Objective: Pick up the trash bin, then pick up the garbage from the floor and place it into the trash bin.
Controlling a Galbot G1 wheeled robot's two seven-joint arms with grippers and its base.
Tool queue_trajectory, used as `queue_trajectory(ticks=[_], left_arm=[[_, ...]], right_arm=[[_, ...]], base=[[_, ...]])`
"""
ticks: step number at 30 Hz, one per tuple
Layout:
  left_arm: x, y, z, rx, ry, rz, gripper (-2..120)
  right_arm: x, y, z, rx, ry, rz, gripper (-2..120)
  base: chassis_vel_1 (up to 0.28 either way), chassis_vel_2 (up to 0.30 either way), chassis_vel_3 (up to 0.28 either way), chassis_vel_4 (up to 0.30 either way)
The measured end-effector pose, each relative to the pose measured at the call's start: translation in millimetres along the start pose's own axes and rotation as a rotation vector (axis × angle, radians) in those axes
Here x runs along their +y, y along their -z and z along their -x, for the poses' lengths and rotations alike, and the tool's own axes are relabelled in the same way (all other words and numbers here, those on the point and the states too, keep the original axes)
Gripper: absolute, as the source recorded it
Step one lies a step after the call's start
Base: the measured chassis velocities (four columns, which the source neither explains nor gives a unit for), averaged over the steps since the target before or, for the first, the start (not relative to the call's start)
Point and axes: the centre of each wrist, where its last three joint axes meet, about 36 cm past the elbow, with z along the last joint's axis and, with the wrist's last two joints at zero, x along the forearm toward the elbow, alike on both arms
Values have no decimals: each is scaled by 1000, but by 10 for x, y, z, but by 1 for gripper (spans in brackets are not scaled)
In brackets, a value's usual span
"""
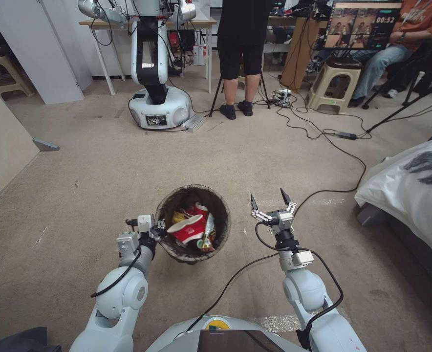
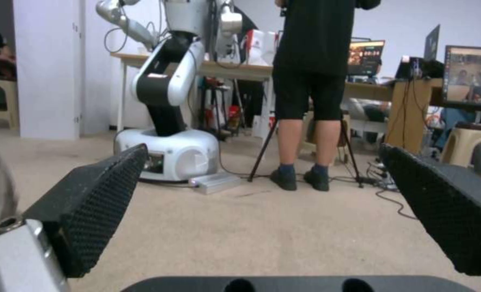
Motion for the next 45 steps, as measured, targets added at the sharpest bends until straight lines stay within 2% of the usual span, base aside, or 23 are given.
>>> queue_trajectory(ticks=[4,6,7,10,11,13,27,29,33,34,36,38,40,41,43,44,45], left_arm=[[-21,-23,10,29,-27,-28,2],[-66,-18,-5,92,-57,-52,2],[-66,-18,-5,92,-57,-52,2],[-88,46,-49,208,-46,-93,2],[-88,46,-49,208,-46,-93,2],[-74,20,-42,272,-27,-105,2],[-30,-133,79,332,29,-125,2],[-24,-154,103,339,32,-128,6],[-9,-201,157,355,35,-136,24],[-9,-201,157,355,35,-136,24],[-10,-200,174,354,34,-135,34],[-10,-196,180,353,33,-134,38],[-5,-189,195,349,34,-126,50],[-5,-189,195,349,34,-126,50],[3,-183,206,342,36,-109,60],[3,-183,206,342,36,-109,60],[5,-178,208,339,36,-102,66]], right_arm=[[5,2,1,-2,2,1,100],[6,8,4,-5,5,2,100],[6,8,4,-5,5,2,100],[-4,11,4,-10,5,0,100],[-4,11,4,-10,5,0,100],[-9,5,-1,-15,4,0,100],[-20,-13,-22,-23,11,-3,100],[-21,-15,-31,-22,13,-3,100],[-33,-12,-37,-24,18,-6,100],[-33,-12,-37,-24,18,-6,100],[-32,-14,-44,-24,24,-8,100],[-31,-15,-47,-24,25,-8,100],[-28,-17,-49,-25,26,-7,100],[-28,-17,-49,-25,26,-7,100],[-28,-18,-48,-28,28,-8,100],[-28,-18,-48,-28,28,-8,100],[-29,-23,-48,-31,29,-8,100]], base=[[0,0,0,0],[0,0,0,0],[0,0,0,0],[0,0,0,0],[0,0,0,0],[0,0,0,0],[0,0,0,0],[0,0,0,0],[0,0,0,0],[0,0,0,0],[0,0,0,0],[0,0,0,0],[0,0,0,0],[0,0,0,0],[0,0,0,0],[0,0,0,0],[0,0,0,0]])
